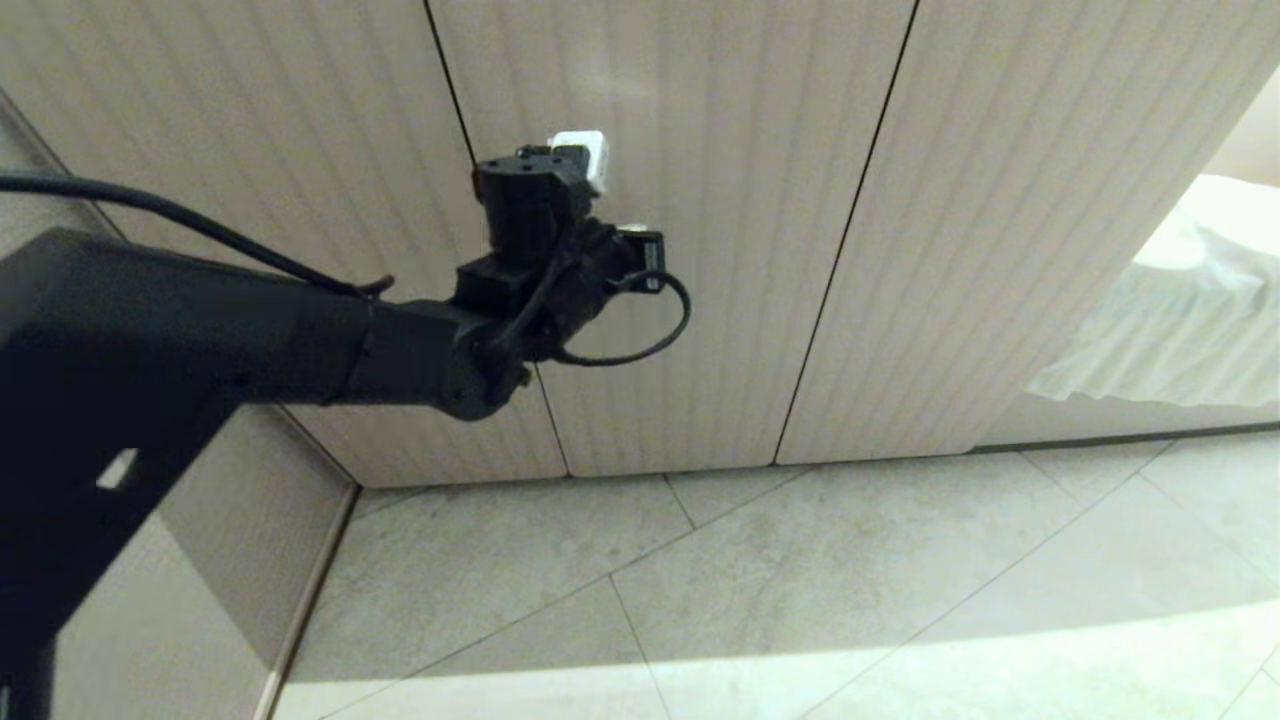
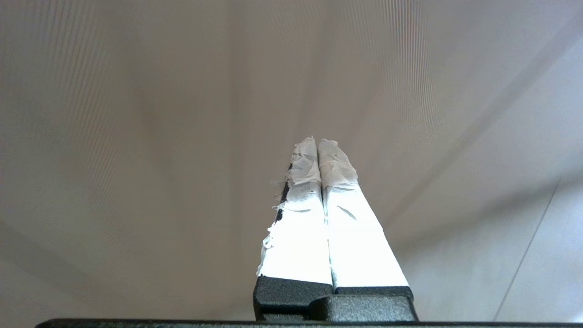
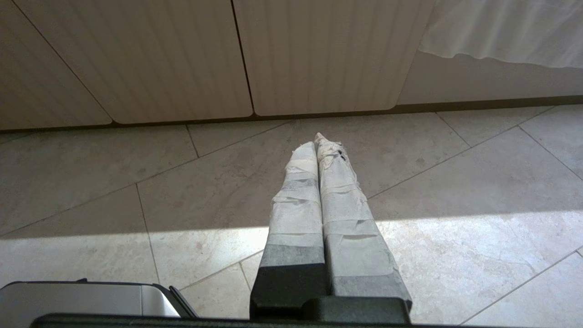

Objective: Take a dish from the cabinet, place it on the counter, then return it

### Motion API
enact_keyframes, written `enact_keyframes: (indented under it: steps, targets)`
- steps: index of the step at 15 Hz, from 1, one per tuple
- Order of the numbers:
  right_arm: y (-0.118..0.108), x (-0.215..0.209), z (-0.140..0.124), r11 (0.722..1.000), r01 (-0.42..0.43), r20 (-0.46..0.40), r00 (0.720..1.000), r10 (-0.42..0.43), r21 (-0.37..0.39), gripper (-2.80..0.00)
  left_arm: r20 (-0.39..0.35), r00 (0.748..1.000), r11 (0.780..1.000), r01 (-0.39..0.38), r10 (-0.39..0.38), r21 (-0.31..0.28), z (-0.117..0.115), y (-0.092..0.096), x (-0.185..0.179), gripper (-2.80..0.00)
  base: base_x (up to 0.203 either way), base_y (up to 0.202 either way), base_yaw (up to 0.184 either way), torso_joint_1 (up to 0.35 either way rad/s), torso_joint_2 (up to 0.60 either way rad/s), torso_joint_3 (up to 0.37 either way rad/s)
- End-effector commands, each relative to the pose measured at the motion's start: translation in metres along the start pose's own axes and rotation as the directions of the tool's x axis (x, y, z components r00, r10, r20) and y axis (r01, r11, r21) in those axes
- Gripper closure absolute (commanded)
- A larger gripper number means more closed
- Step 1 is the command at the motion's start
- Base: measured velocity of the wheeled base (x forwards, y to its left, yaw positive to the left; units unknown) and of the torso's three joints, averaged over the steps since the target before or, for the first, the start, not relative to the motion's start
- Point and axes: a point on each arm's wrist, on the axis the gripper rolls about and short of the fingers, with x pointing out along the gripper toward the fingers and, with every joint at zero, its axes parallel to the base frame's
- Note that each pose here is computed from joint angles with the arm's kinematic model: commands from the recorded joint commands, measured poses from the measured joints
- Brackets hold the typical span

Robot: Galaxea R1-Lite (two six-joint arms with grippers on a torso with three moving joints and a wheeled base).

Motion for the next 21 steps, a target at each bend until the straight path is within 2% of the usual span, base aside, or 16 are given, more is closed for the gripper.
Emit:
enact_keyframes:
  steps: [1, 4, 6, 7, 8, 9, 11, 13, 14, 15, 18, 21]
  targets:
    - [0.0, 0.0, 0.0, 1.0, -0.001, 0.0, 1.0, 0.001, 0.0, 0.0, -0.028, 1.0, 0.999, -0.008, 0.009, 0.036, 0.01, 0.01, -0.052, 0.0, 0.0, 0.0, 0.0, 0.0, 0.0, 0.0]
    - [0.0, 0.0, 0.0, 1.0, 0.0, -0.001, 1.0, 0.0, 0.0, 0.0, -0.042, 0.997, 0.996, -0.058, 0.061, 0.068, 0.018, 0.029, -0.122, 0.0, 0.0, 0.0, 0.0, 0.0, 0.0, 0.0]
    - [0.0, 0.0, 0.0, 1.0, -0.001, 0.0, 1.0, 0.001, 0.0, 0.0, -0.04, 0.989, 0.986, -0.139, 0.143, 0.097, 0.023, 0.056, -0.171, 0.0, 0.0, 0.0, 0.0, 0.0, 0.0, 0.0]
    - [0.0, 0.0, 0.0, 1.0, 0.0, 0.0, 1.0, 0.0, 0.0, 0.0, -0.04, 0.976, 0.97, -0.207, 0.213, 0.125, 0.021, 0.075, -0.195, 0.0, 0.0, 0.0, 0.0, 0.0, 0.0, 0.0]
    - [0.0, 0.0, 0.0, 1.0, 0.0, -0.001, 1.0, 0.0, 0.0, 0.0, -0.036, 0.955, 0.946, -0.286, 0.294, 0.155, 0.018, 0.093, -0.22, 0.0, 0.0, 0.0, 0.0, 0.0, 0.0, 0.0]
    - [0.0, 0.0, 0.0, 1.0, 0.0, 0.0, 1.0, 0.0, 0.0, 0.0, -0.03, 0.936, 0.924, -0.341, 0.351, 0.175, 0.013, 0.104, -0.246, 0.0, 0.0, 0.0, 0.0, 0.0, 0.0, 0.0]
    - [0.0, 0.0, 0.0, 1.0, -0.001, 0.0, 1.0, 0.001, 0.0, 0.0, -0.027, 0.909, 0.89, -0.401, 0.416, 0.216, -0.002, 0.11, -0.286, 0.0, 0.0, 0.0, 0.0, 0.0, 0.0, 0.0]
    - [0.0, 0.0, 0.0, 1.0, 0.0, 0.0, 1.0, 0.0, 0.0, 0.0, -0.039, 0.876, 0.842, -0.449, 0.481, 0.298, -0.02, 0.11, -0.319, 0.0, 0.0, 0.0, 0.0, 0.0, 0.0, 0.0]
    - [0.0, 0.0, 0.0, 1.0, 0.0, 0.0, 1.0, 0.0, 0.0, 0.0, -0.064, 0.856, 0.82, -0.467, 0.514, 0.33, -0.032, 0.11, -0.333, 0.0, 0.0, 0.0, 0.0, 0.0, 0.0, 0.0]
    - [0.0, 0.0, 0.0, 1.0, 0.0, 0.0, 1.0, 0.0, 0.0, 0.0, -0.085, 0.843, 0.808, -0.474, 0.532, 0.351, -0.04, 0.109, -0.345, 0.0, 0.0, 0.0, 0.0, 0.0, 0.0, 0.0]
    - [0.0, 0.0, 0.0, 1.0, 0.0, 0.0, 1.0, 0.0, 0.0, 0.0, -0.13, 0.826, 0.797, -0.47, 0.549, 0.379, -0.056, 0.107, -0.371, 0.0, 0.0, 0.0, 0.0, 0.0, 0.0, 0.0]
    - [0.0, 0.0, 0.0, 1.0, 0.0, 0.0, 1.0, 0.0, 0.0, 0.0, -0.124, 0.84, 0.809, -0.454, 0.529, 0.374, -0.084, 0.103, -0.404, 0.0, 0.0, 0.0, 0.0, 0.0, 0.0, 0.0]
